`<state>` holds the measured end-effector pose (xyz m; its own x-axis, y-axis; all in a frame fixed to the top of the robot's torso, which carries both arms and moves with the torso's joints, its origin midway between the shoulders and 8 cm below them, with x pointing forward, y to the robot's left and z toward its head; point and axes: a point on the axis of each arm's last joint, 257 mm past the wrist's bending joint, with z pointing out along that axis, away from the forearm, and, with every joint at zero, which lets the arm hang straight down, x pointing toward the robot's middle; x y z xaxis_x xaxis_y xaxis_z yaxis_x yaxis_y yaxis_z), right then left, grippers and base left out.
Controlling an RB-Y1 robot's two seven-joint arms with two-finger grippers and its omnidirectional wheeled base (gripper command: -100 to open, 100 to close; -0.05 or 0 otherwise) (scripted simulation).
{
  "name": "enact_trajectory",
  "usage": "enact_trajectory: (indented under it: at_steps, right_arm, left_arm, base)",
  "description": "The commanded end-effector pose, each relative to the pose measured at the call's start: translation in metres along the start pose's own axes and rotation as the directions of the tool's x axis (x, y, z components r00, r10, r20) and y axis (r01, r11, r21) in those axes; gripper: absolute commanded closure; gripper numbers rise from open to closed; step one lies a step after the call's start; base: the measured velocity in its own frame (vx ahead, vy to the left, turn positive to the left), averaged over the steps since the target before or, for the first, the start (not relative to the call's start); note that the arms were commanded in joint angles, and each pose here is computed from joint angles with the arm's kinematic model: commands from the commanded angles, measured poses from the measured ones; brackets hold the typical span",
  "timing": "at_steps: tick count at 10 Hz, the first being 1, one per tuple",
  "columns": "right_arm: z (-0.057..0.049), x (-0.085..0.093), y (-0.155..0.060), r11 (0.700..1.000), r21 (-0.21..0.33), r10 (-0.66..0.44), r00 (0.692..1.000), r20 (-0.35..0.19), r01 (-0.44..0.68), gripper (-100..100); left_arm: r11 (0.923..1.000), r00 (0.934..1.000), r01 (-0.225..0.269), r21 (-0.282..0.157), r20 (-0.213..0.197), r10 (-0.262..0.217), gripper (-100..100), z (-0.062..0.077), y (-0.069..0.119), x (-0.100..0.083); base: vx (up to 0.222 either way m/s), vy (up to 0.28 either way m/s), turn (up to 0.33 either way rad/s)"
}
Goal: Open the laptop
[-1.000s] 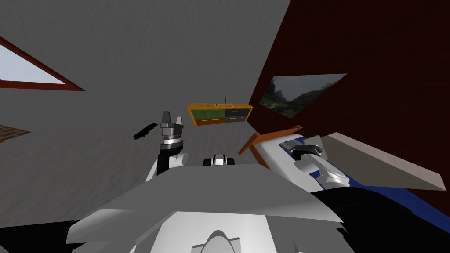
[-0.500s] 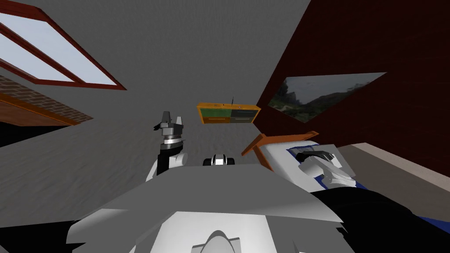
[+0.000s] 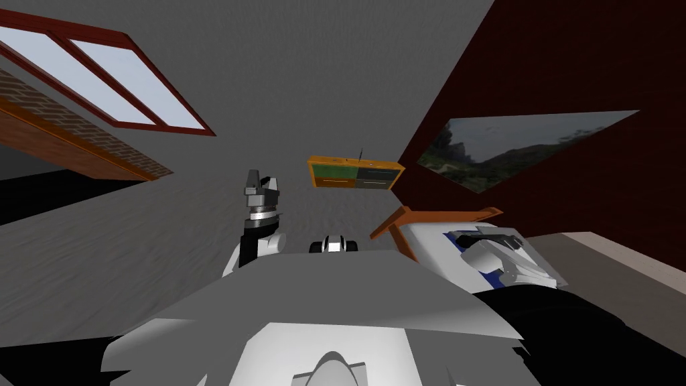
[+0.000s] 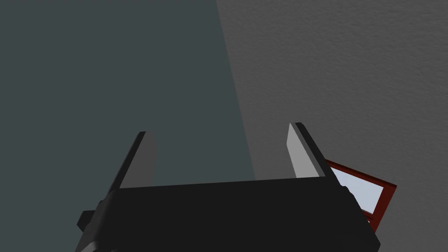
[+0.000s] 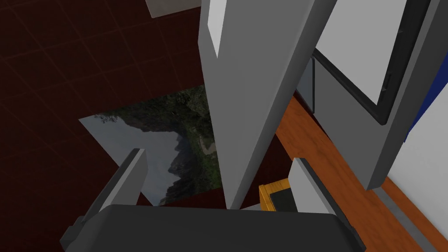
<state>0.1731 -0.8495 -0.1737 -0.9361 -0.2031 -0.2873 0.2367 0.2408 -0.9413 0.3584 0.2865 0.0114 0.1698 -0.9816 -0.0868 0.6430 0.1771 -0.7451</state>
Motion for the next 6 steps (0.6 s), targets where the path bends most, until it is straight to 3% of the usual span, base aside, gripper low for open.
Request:
enact_trajectory:
  at_steps: [1,6]
  right_arm:
    - [0.004,-0.001,-0.016,1.0,0.002,0.003,1.0,-0.009,-0.003,-100]
    - [0.011,-0.005,-0.045,1.0,0.006,0.008,1.0,-0.025,-0.008,-100]
  left_arm:
    - [1.0,1.0,0.0,0.0,0.0,0.0,0,0.0,0.0,0.0]
    - [1.0,1.0,0.0,0.0,0.0,0.0,0,0.0,0.0,0.0]
  base:
    - [-0.025,0.033,0.04]
    - [-0.027,0.021,0.042]
